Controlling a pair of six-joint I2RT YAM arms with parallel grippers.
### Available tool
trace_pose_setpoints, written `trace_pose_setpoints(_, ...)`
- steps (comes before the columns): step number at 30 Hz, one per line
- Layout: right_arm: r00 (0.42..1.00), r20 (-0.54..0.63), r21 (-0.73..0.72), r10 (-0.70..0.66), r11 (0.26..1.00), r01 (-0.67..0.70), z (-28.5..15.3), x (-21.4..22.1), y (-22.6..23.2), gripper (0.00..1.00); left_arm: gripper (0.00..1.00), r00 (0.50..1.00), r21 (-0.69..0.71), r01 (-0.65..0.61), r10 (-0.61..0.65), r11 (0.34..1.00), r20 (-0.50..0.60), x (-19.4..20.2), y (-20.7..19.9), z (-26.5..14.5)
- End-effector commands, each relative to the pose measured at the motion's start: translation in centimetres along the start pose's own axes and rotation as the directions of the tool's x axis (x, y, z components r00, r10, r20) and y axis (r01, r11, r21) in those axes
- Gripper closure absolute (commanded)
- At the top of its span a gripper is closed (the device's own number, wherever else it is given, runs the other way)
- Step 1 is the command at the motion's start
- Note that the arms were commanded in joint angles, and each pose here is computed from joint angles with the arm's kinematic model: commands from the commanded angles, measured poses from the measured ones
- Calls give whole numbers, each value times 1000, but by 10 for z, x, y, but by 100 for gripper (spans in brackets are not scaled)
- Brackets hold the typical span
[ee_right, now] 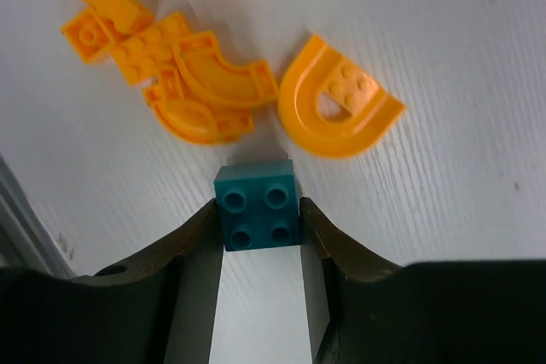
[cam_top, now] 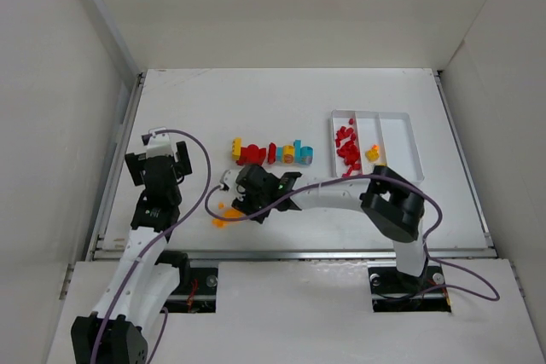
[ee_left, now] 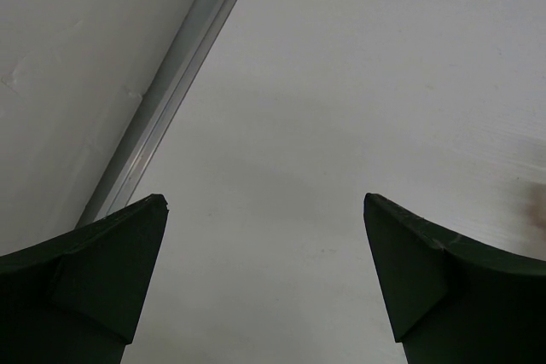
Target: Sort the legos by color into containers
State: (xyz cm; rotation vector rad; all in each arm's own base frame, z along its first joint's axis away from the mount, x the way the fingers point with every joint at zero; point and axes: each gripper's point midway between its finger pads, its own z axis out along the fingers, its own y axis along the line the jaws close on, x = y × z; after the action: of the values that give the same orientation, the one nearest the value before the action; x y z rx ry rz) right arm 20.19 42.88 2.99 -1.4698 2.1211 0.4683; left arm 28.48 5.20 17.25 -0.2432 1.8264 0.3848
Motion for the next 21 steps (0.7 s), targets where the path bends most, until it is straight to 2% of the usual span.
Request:
trace_pose_setpoints(1, 983, 161, 51, 88, 994, -97, -49, -39, -18, 100, 2, 998, 18, 38, -39, 999, 49, -11, -2, 0)
trace_pose_setpoints(4, 928, 280, 92, 246, 955, -281, -104, -49, -52, 100, 2, 998, 57, 29, -31, 998, 48, -11, -7, -1)
trace_pose_setpoints(5, 896, 314, 132, 314, 920, -369, -120, -41, -85, 100, 2, 998, 73, 28, -31, 997, 48, -11, -10, -2)
trace_pose_setpoints(6, 836, 401, 132, 374, 880, -457, -153, -50, -101, 100, 2, 999, 92, 12, -16, 996, 39, -9, -13, -2)
trace_pose_setpoints(7, 801, 433, 151, 413, 843, -516, -170, -45, -120, 100, 2, 999, 127, 16, -22, 992, 47, -13, -18, -3)
trace_pose_setpoints(8, 741, 490, 192, 459, 772, -606, -193, -33, -161, 100, 2, 999, 153, 12, -18, 988, 39, -11, -22, -3)
trace_pose_setpoints(10, 652, 557, 225, 515, 662, -715, -232, -9, -195, 100, 2, 998, 241, -15, 0, 970, 62, -18, -35, -7)
trace_pose_setpoints(11, 629, 574, 259, 525, 612, -747, -245, 5, -212, 100, 2, 998, 278, -30, 11, 960, 67, -18, -41, -9)
trace_pose_setpoints(12, 584, 579, 344, 569, 479, -808, -260, 45, -244, 100, 2, 995, 304, -67, 43, 950, 87, -23, -43, -10)
trace_pose_setpoints(13, 557, 584, 379, 590, 408, -831, -270, 64, -257, 100, 2, 995, 341, -71, 42, 937, 91, -23, -50, -12)
trace_pose_setpoints(14, 540, 571, 420, 619, 344, -840, -275, 86, -268, 100, 2, 990, 405, -124, 84, 906, 117, -23, -60, -16)
trace_pose_setpoints(15, 508, 539, 504, 672, 226, -834, -286, 128, -280, 100, 2, 986, 427, -149, 103, 892, 130, -24, -64, -17)
trace_pose_setpoints(16, 493, 519, 553, 699, 165, -816, -288, 150, -286, 100, 2, 982, 445, -174, 121, 878, 144, -24, -67, -19)
trace_pose_setpoints(18, 456, 529, 599, 716, 66, -798, -298, 181, -292, 100, 2, 968, 478, -245, 183, 844, 172, -21, -72, -22)
trace_pose_setpoints(19, 419, 558, 600, 716, 0, -800, -308, 200, -302, 100, 2, 965, 476, -255, 193, 842, 177, -21, -72, -21)
trace_pose_setpoints(21, 381, 566, 598, 731, -47, -800, -305, 226, -304, 100, 2, 966, 468, -254, 199, 846, 165, -16, -70, -20)
